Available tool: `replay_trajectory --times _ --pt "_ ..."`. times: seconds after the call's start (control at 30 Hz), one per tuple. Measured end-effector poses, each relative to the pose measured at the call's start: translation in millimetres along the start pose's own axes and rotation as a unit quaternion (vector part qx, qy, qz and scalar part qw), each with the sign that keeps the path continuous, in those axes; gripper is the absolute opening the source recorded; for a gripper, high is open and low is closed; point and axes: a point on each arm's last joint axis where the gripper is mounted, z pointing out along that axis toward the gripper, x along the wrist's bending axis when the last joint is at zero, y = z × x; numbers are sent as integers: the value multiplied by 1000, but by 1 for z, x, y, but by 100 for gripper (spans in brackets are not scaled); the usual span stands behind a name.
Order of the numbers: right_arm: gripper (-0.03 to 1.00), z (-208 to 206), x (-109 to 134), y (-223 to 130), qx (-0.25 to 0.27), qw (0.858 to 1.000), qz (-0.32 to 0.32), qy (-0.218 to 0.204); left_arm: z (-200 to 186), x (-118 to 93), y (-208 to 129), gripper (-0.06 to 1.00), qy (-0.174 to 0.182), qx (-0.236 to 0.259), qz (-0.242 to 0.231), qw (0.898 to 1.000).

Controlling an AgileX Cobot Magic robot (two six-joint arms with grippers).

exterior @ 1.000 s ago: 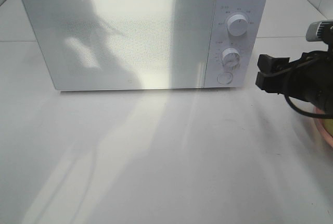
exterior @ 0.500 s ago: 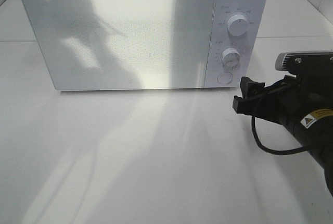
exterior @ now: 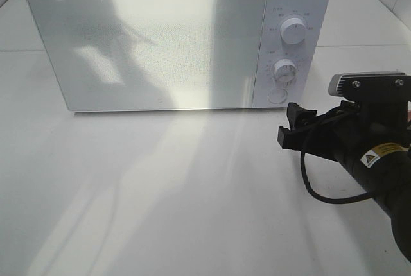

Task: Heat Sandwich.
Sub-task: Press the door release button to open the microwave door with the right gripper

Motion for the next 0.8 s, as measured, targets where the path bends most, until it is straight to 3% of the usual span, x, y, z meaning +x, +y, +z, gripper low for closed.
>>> replay_trajectory --times 0.13,0.2,0.27,0.37,0.4,0.53,0.57,0.63,0.67,0.7,0.73,0.8 --pt "76 0 0 0 0 999 33 0 0 0 0 99 0 0 0 1000" --pt "76 0 0 0 0 996 93 0 0 0 0 99 0 0 0 1000" --pt "76 0 0 0 0 994 112 0 0 0 0 99 0 0 0 1000" --pt "76 0 0 0 0 979 204 0 0 0 0 99 0 0 0 1000" --pt "76 0 0 0 0 979 204 0 0 0 0 99 0 0 0 1000" --pt "76 0 0 0 0 941 338 0 0 0 0 99 0 0 0 1000" --pt "76 0 0 0 0 941 338 0 0 0 0 99 0 0 0 1000" --pt "76 0 0 0 0 907 421 0 0 0 0 99 0 0 0 1000" --pt "76 0 0 0 0 896 444 0 0 0 0 99 0 0 0 1000" --pt "76 0 0 0 0 896 444 0 0 0 0 99 0 0 0 1000" --pt "76 0 0 0 0 871 492 0 0 0 0 99 0 0 0 1000" --pt "76 0 0 0 0 847 532 0 0 0 0 99 0 0 0 1000"
